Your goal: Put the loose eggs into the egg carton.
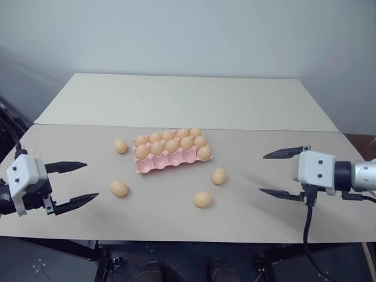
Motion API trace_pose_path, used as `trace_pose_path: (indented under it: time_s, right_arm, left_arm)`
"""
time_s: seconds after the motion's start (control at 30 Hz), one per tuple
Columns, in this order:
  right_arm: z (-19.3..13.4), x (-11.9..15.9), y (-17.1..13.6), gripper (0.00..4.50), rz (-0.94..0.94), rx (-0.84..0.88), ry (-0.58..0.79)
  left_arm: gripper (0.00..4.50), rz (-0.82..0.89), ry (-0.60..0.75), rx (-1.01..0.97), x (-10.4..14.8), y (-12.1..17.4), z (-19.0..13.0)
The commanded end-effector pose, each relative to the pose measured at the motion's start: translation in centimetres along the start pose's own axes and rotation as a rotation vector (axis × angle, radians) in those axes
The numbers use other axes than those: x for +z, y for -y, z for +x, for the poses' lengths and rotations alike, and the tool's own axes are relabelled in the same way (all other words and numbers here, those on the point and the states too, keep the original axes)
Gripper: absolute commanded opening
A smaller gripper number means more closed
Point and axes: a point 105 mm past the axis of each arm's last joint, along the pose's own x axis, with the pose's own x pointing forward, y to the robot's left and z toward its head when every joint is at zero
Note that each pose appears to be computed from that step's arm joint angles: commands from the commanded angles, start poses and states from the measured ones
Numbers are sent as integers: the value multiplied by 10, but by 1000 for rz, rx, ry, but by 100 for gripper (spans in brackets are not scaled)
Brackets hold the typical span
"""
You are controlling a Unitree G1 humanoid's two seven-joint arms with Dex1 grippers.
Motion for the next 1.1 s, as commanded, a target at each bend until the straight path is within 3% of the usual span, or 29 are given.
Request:
trace_pose_path:
  time_s: [0.03,0.43,0.6,1.1]
  right_arm:
    - [-3,8,5,450,-33,-15,22]
    - [-3,3,3,450,2,4,28]
    - [0,8,12,450,33,-6,95]
    - [80,-4,15,450,11,73,161]
  left_arm:
    - [445,16,-2,19,7,-2,-3]
    - [445,43,23,11,13,-2,6]
    - [445,36,37,-30,14,5,10]
    - [445,53,41,-110,26,9,24]
